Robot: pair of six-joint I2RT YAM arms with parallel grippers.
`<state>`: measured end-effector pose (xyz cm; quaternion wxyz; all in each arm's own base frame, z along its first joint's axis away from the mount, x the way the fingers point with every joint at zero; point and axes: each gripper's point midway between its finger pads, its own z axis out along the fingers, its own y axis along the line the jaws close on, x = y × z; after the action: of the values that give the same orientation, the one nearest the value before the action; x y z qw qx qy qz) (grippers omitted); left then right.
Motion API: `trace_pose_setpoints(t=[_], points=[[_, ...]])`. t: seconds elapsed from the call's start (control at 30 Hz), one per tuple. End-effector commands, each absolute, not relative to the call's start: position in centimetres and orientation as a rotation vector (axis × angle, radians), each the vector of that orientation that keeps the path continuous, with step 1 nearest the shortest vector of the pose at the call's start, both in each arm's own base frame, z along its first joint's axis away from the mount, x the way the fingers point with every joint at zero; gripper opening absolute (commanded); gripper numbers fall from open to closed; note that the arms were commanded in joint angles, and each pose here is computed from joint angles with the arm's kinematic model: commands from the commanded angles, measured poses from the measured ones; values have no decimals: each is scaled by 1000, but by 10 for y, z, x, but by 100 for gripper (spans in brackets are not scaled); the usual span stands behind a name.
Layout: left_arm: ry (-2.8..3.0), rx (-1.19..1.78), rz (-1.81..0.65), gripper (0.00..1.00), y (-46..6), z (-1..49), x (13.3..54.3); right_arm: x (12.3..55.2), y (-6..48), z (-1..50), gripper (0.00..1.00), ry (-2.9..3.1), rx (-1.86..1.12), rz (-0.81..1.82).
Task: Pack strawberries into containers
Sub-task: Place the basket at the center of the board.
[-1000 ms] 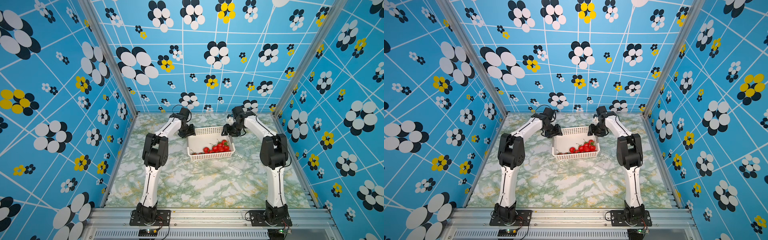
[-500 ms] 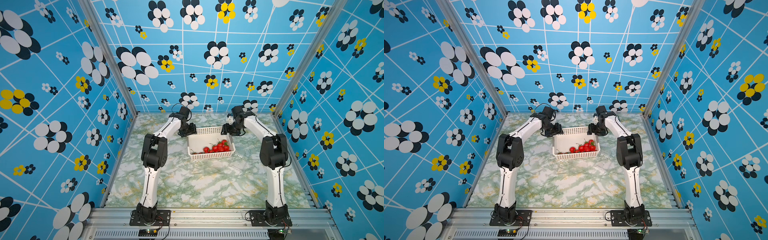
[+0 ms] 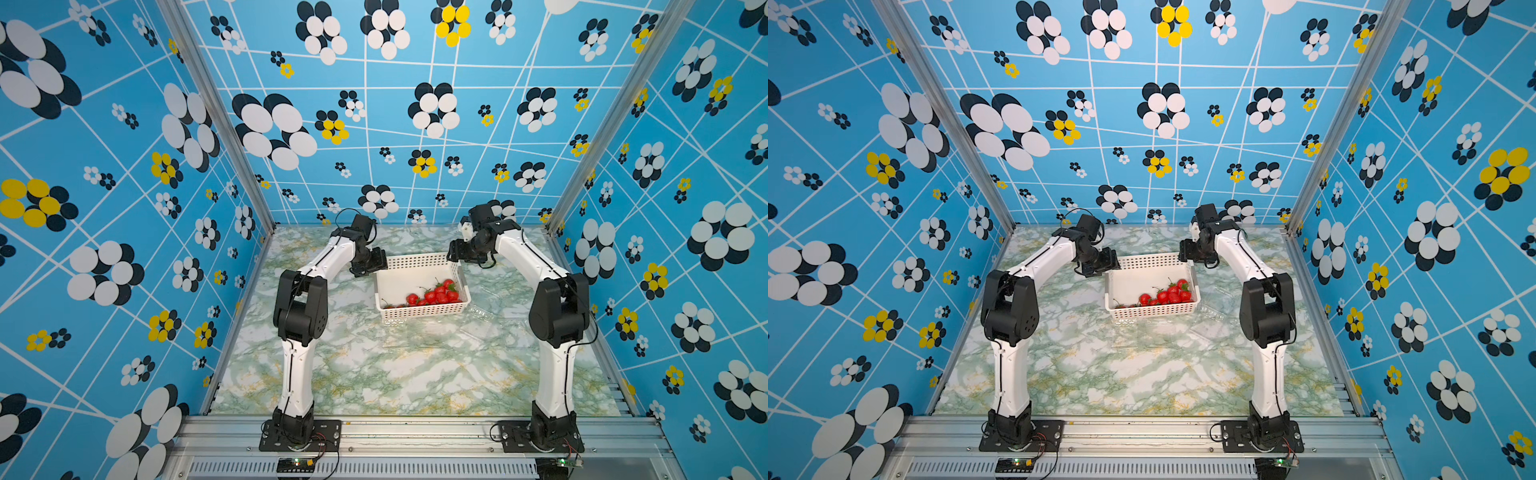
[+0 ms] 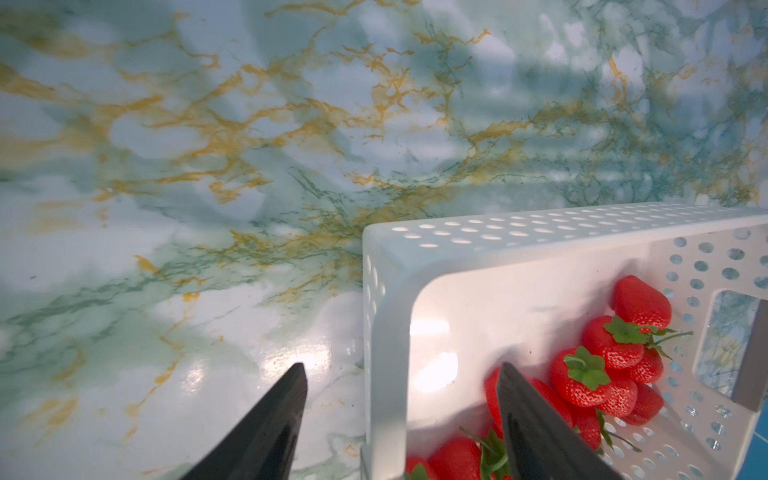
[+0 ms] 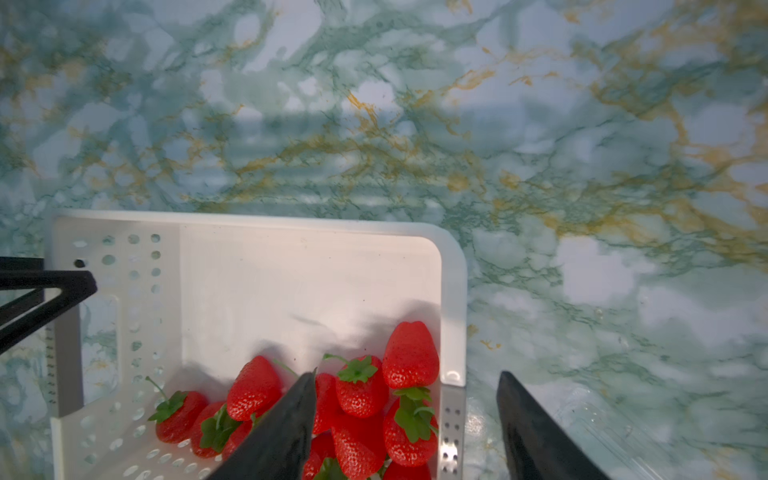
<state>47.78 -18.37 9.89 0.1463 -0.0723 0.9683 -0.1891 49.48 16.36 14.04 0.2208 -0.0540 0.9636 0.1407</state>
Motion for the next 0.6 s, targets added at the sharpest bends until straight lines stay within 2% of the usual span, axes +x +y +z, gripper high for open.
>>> trace_pose_setpoints(t=[0.0, 0.23, 0.57], points=[[2712, -206, -529, 73, -176, 133, 478, 495, 164, 167, 70, 2583, -176, 378], [2689, -208, -514, 72, -170, 155, 458, 471, 179, 181, 68, 2606, -255, 381], [2666, -172, -508, 72, -174, 174, 421, 423, 232, 142, 62, 2747, -435, 373]])
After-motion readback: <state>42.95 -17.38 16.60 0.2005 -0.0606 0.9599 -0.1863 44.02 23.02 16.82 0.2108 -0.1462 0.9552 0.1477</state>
